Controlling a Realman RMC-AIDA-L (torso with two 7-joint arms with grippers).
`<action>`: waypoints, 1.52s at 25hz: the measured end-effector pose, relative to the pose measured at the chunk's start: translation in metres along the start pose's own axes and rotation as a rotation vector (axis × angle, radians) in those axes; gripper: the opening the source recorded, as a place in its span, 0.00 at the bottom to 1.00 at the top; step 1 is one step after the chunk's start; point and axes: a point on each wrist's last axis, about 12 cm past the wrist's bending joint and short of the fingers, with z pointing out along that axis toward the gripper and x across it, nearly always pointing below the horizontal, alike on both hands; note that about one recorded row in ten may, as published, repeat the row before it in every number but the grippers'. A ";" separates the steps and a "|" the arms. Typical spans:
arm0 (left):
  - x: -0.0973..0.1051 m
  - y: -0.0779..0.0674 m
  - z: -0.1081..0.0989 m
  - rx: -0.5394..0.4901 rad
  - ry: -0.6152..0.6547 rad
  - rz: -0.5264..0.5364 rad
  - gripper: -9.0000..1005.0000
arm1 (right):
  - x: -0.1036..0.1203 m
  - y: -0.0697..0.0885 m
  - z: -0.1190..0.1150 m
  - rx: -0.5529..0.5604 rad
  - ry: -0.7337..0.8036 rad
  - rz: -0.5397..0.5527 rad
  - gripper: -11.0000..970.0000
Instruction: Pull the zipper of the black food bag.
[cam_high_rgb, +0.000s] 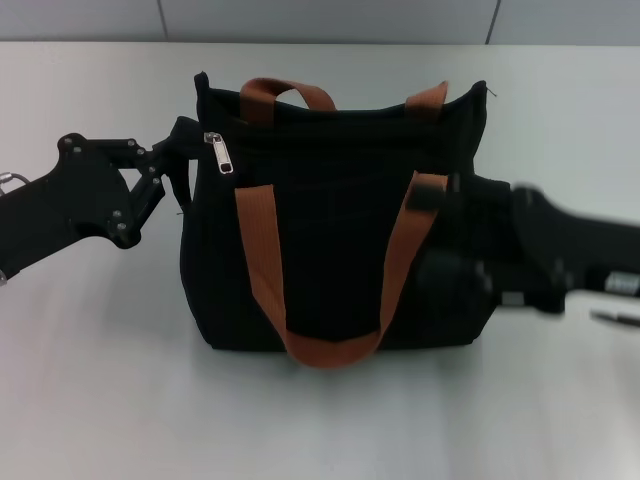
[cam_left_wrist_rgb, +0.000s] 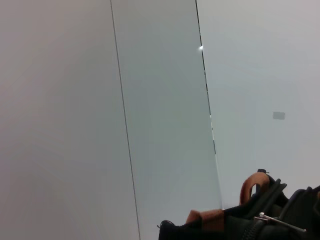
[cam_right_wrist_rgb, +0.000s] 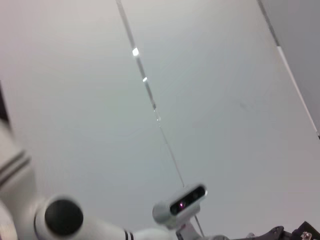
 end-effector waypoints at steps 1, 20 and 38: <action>0.000 0.000 0.000 0.001 -0.002 0.000 0.03 | -0.006 -0.004 0.002 -0.002 0.002 0.038 0.82; -0.006 0.000 0.001 0.006 -0.045 0.004 0.03 | -0.082 -0.061 0.098 0.044 0.359 0.383 0.81; -0.010 0.001 -0.001 0.018 -0.075 -0.001 0.04 | -0.091 -0.073 0.127 0.138 0.478 0.410 0.58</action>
